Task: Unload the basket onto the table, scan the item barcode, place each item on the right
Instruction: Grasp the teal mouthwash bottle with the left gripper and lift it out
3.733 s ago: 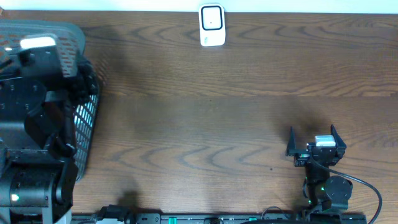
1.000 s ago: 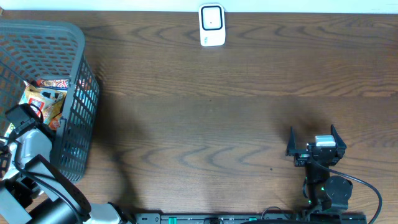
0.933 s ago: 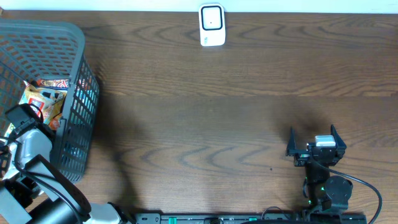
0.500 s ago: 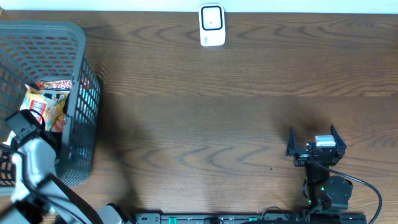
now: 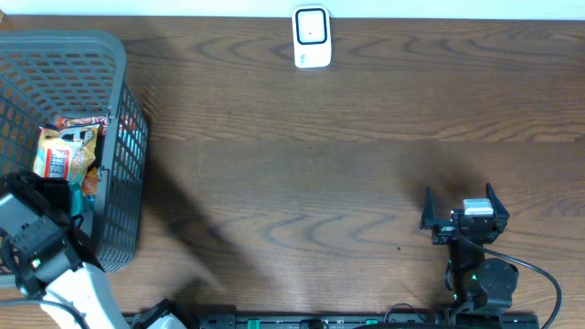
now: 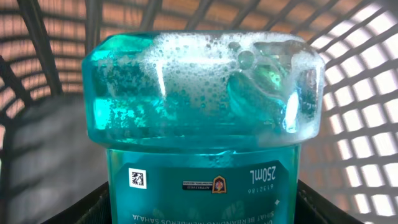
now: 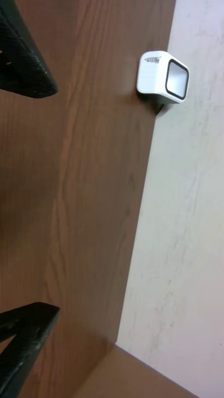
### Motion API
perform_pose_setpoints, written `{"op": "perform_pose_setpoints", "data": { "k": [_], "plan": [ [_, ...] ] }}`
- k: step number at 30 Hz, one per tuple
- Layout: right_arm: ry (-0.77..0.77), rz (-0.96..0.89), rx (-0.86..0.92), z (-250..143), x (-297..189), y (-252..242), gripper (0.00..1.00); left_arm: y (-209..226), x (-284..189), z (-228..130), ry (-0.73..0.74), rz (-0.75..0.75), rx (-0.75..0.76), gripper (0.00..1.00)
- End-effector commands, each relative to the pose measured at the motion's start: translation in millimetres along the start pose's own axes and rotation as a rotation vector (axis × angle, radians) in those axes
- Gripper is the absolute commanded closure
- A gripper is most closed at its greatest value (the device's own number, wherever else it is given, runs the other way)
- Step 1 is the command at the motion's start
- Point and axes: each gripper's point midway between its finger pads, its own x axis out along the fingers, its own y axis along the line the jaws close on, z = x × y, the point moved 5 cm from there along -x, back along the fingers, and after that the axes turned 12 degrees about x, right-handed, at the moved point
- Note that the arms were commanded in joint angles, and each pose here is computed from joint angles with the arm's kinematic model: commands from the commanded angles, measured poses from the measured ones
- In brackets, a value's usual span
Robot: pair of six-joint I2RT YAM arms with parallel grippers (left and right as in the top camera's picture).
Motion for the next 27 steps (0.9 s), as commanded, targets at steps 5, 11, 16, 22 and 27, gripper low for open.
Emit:
{"op": "perform_pose_setpoints", "data": {
  "k": [5, 11, 16, 22, 27],
  "plan": [
    [0.005, 0.006, -0.008, -1.3, 0.1, 1.4, 0.01, -7.8, -33.1, 45.9, -0.252, -0.03, -0.055, 0.48],
    [0.005, 0.006, -0.008, -1.3, 0.1, 1.4, 0.01, -30.5, -55.9, 67.6, -0.358, -0.21, -0.097, 0.45],
    [0.005, 0.006, -0.008, -1.3, 0.1, 1.4, 0.01, -62.9, -84.1, 85.4, -0.399, -0.5, -0.222, 0.44],
    [0.005, 0.006, -0.008, -1.3, 0.1, 1.4, 0.01, -105.8, -113.8, 91.1, -0.307, -0.881, -0.295, 0.44],
    [0.005, 0.005, -0.008, -1.3, 0.1, 1.4, 0.01, -156.9, -123.5, 57.5, -0.04, -1.176, -0.212, 0.44]
  ]
}}
